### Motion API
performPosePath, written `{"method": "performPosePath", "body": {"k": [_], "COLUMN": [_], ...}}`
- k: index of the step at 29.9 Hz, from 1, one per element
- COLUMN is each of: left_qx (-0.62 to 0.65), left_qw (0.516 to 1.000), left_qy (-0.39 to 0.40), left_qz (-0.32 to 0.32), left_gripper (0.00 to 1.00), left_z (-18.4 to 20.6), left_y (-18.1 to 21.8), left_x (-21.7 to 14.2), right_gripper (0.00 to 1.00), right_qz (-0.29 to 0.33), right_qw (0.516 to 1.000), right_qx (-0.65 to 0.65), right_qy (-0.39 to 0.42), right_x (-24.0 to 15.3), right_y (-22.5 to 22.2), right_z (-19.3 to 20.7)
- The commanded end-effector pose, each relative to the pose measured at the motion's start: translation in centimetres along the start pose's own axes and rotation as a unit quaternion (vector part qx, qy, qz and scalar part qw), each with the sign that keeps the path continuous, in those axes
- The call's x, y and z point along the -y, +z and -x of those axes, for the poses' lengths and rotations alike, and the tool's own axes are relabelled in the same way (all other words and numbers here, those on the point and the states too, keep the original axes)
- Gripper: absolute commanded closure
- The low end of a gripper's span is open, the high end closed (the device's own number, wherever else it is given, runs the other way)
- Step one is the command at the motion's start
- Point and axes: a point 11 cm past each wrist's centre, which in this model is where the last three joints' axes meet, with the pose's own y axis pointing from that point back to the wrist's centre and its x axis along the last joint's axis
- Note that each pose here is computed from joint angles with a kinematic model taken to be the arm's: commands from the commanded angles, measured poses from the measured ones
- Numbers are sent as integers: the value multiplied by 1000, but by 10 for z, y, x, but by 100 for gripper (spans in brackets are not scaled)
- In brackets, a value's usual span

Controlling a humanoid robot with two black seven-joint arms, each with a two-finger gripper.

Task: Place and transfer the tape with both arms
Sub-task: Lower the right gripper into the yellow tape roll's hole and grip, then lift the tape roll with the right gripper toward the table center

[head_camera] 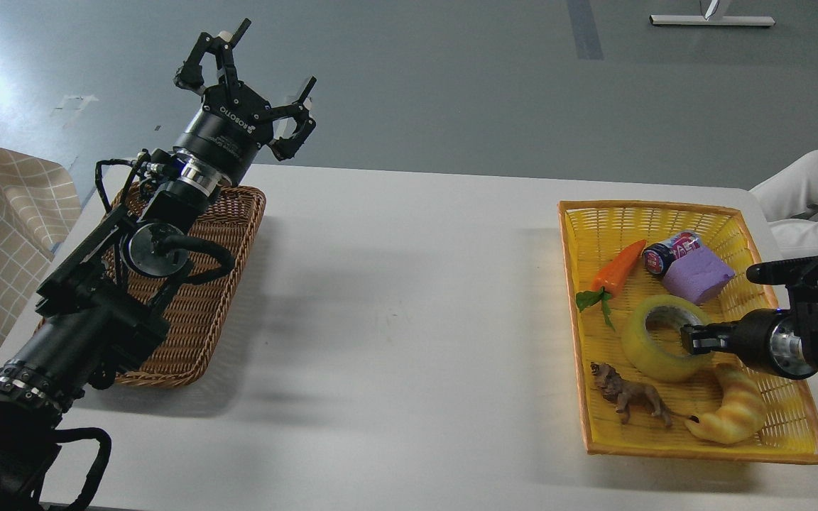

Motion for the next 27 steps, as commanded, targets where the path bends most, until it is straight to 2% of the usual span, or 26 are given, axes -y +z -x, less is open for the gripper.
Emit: {"method": "performPosePath", "body": {"k": [1,9,20,27], "left_qx": [0,-1,-1,-2], "left_qw": [1000,1000,1000,1000], "left_qy": [0,1,3,3], "left_qz": [0,0,0,2], "left_gripper": [2,2,2,2], "left_z": [0,-1,-2,-2], "left_y": [0,-1,-1,-1], "left_x": [0,-1,-1,-1], "right_gripper": [100,100,100,100], "right_qz": [-1,-9,-48,-69], "right_qw": [1000,1000,991,982], "right_qx": [0,-4,-38,-57], "right_qy": [3,24,117,166], "right_x": [-1,-13,-65,-82], "right_y": [-1,-2,-28,-50], "right_z": [-3,-17,-87,-129]}}
